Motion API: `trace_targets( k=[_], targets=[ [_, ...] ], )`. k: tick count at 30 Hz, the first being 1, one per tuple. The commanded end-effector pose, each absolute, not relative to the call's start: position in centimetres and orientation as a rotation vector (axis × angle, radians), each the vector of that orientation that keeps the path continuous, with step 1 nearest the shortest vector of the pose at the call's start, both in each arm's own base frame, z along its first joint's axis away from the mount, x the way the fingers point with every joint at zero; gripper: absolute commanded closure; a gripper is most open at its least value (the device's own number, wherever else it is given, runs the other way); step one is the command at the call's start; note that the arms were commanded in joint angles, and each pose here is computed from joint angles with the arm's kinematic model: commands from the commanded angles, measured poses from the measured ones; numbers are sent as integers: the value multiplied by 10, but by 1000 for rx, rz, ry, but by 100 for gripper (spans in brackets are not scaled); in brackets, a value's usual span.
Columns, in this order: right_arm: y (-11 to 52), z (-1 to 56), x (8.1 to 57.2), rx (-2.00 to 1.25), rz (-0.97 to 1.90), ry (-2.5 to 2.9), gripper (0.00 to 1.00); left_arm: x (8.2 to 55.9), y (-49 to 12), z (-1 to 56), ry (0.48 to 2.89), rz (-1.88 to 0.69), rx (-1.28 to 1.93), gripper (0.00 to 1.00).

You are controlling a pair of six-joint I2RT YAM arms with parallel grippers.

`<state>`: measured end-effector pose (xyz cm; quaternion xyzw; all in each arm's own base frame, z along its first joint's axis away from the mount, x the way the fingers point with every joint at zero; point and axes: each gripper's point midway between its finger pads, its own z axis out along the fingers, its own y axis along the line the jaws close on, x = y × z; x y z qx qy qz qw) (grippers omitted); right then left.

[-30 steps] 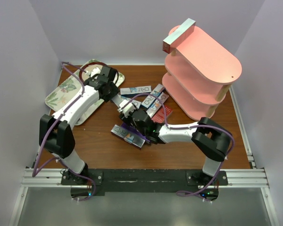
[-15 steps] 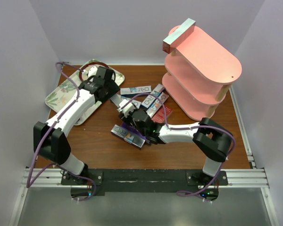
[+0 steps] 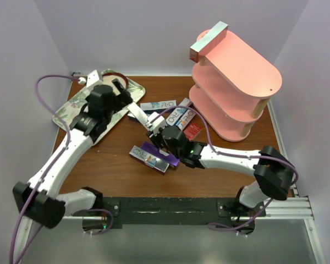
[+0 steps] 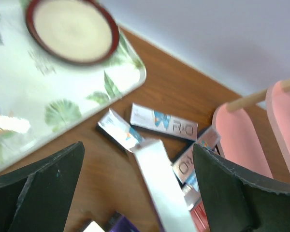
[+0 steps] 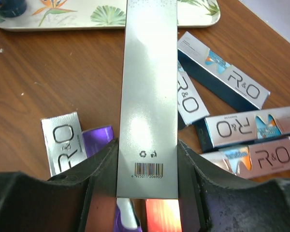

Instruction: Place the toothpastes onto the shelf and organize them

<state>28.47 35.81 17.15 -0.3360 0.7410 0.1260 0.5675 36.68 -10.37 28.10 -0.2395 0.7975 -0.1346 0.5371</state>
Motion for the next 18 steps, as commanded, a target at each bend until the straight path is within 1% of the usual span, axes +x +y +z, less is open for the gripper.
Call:
trace_targets(
  k=[1, 2, 4, 5, 6, 7, 11, 14, 18],
  targets=[
    [340, 233, 275, -673, 350, 1760, 100, 348, -60, 334, 1592, -188, -486, 0],
    [336, 242, 274, -657, 354, 1760, 100, 333, -45, 349, 1521, -160, -484, 0],
    [319, 260, 267, -649, 329, 1800, 100, 324, -36, 346, 1449, -136, -473, 0],
    [312, 266, 265, -637, 313, 1809, 100, 311, -26, 354, 1404, -111, -458, 0],
    [303, 275, 262, -635, 296, 1825, 100, 308, -24, 338, 1416, -84, -443, 0],
    [295, 289, 258, -620, 301, 1810, 100, 301, -17, 344, 1377, -65, -440, 0],
    [260, 325, 249, -578, 258, 1782, 100, 296, -8, 322, 1408, 13, -419, 0],
    [230, 359, 247, -484, 208, 1758, 100, 297, -8, 314, 1459, 57, -380, 0],
    [193, 408, 246, -333, 156, 1693, 100, 295, -7, 308, 1470, 70, -376, 0]
  ],
)
